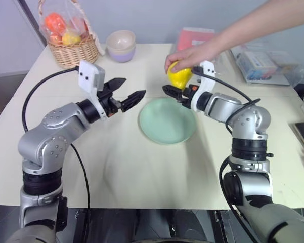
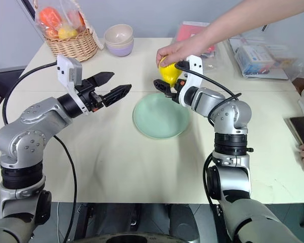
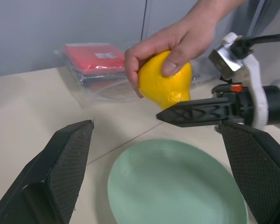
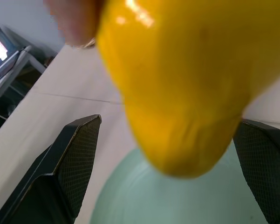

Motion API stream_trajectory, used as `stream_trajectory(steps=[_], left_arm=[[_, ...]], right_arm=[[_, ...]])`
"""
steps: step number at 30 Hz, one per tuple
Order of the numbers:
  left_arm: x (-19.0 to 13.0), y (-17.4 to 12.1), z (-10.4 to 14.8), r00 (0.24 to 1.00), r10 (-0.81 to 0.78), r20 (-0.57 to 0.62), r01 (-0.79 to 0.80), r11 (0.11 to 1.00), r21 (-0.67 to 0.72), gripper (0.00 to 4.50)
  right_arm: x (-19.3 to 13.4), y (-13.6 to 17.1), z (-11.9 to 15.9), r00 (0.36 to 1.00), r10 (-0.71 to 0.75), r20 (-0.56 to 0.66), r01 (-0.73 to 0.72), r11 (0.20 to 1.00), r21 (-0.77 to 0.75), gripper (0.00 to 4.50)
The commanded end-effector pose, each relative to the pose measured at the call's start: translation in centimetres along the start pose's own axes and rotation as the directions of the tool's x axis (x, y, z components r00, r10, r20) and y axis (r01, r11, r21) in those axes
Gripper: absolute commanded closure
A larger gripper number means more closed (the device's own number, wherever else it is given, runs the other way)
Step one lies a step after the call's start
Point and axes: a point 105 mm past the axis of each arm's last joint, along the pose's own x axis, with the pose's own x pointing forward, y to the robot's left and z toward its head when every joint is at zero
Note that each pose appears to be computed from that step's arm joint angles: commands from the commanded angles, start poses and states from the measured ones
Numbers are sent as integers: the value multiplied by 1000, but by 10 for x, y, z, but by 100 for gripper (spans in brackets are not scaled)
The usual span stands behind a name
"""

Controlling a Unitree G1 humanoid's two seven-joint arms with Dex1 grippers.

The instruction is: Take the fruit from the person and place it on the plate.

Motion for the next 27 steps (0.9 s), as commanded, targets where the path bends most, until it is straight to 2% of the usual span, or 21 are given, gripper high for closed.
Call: stream_trajectory(steps=[1, 5, 9, 10, 12, 21, 27], left_arm=[[-5, -4, 10, 999, 0, 32, -1, 999, 32, 0], [-5, -6, 10, 999, 0, 38, -1, 1000, 31, 0], [-3, -7, 10, 999, -7, 38, 6, 999, 32, 0], [-2, -8, 10, 999, -10, 39, 8, 999, 31, 0], [-1, -8, 10, 999, -14, 40, 13, 999, 31, 0], [0, -8, 10, 999, -23, 37, 22, 999, 32, 0], [-9, -1, 7, 1000, -16, -2, 16, 1000, 17, 0]], right_arm=[[0, 7, 19, 998, 26, 65, -22, 998, -51, 6], [0, 8, 25, 996, 31, 84, -26, 998, -61, 6], [0, 10, 32, 994, 41, 104, -32, 996, -80, 183], [0, 11, 34, 993, 41, 109, -32, 996, -84, 247], [-1, 11, 38, 992, 43, 119, -32, 995, -91, 290], [-5, 15, 39, 992, 47, 120, -32, 992, -123, 293], [-16, 16, -1, 1000, -5, 30, 12, 965, -261, 293]])
